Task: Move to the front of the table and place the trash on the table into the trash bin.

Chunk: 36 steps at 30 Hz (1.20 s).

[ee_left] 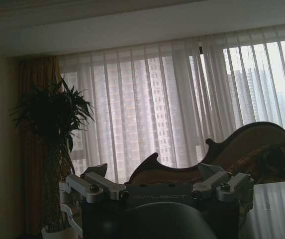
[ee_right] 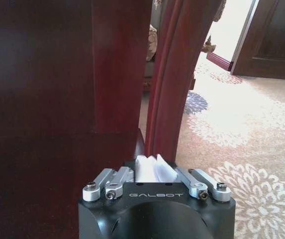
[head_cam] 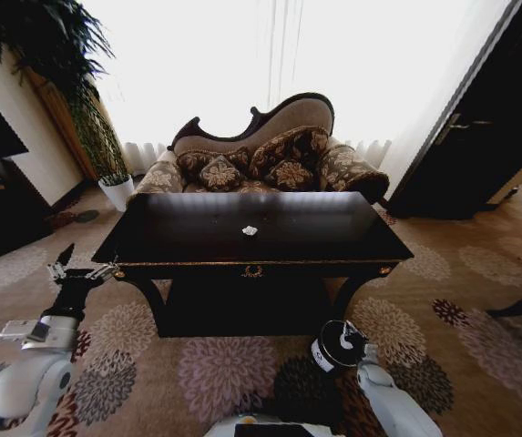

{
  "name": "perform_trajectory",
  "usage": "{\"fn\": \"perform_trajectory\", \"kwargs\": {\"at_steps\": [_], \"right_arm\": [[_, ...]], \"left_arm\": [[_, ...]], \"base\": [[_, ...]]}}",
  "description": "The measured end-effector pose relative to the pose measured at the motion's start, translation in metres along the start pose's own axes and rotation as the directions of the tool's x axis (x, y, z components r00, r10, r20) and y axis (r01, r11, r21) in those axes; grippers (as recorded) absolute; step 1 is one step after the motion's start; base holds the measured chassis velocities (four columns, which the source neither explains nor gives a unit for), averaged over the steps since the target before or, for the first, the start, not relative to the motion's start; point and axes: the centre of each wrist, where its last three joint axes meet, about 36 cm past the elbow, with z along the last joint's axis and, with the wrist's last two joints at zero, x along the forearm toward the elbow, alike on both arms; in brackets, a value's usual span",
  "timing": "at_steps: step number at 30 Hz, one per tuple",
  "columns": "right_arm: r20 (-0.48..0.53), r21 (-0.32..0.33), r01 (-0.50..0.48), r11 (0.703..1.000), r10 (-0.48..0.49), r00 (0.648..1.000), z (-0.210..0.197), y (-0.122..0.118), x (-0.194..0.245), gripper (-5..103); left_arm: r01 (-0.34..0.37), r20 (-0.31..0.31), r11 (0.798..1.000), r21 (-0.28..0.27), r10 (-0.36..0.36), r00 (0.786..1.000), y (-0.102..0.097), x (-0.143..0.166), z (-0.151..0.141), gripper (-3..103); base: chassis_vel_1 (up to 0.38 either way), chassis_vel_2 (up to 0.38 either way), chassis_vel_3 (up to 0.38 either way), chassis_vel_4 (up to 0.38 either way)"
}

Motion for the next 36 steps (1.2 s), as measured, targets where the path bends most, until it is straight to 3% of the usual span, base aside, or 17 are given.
{"fn": "perform_trajectory", "kwargs": {"at_steps": [1,4,6,11,13,17,21,28,36], "right_arm": [[0.000,0.000,0.000,1.000,0.000,1.000,0.000,0.000,0.000,30],[0.002,-0.001,0.005,1.000,-0.005,1.000,-0.001,0.003,0.000,46],[0.003,-0.001,0.006,1.000,-0.006,1.000,-0.001,0.003,0.000,46],[0.001,0.000,0.006,1.000,-0.006,1.000,0.000,0.003,0.001,73],[0.001,0.000,0.006,1.000,-0.006,1.000,0.000,0.002,0.001,73],[0.008,-0.006,0.017,1.000,-0.017,1.000,0.001,0.007,0.006,95],[0.020,-0.017,0.033,0.999,-0.032,0.999,0.001,0.015,0.012,100],[0.089,-0.089,0.083,0.993,-0.075,0.993,-0.004,0.049,0.043,100],[0.145,-0.138,0.120,0.983,-0.099,0.984,-0.001,0.064,0.091,100]], "left_arm": [[0.000,0.000,1.000,0.000,0.000,1.000,0.000,0.000,0.000,100],[0.000,0.000,1.000,0.000,0.000,1.000,0.000,0.000,0.000,100],[0.000,0.000,1.000,0.000,0.000,1.000,0.000,0.000,0.000,100],[0.000,0.000,1.000,0.000,0.000,1.000,0.000,0.000,0.000,100],[0.000,0.000,1.000,0.000,0.000,1.000,0.000,0.000,0.000,100],[0.000,0.000,1.000,0.000,0.000,1.000,0.000,0.000,0.000,100],[0.000,0.000,1.000,0.000,0.000,1.000,0.000,0.000,0.000,100],[0.000,0.000,1.000,0.000,0.000,1.000,0.000,0.000,0.000,100],[0.000,0.000,1.000,0.000,0.000,1.000,0.000,0.000,0.000,100]], "base": [[0.000,0.000,0.000,0.000],[0.000,0.000,0.000,0.000],[0.000,0.000,0.000,0.000],[0.000,0.000,0.000,0.000],[0.000,0.000,0.000,0.000],[0.000,0.000,0.000,0.000],[0.000,0.000,0.000,0.000],[0.000,0.000,0.000,0.000],[0.000,0.000,0.000,0.000]]}}
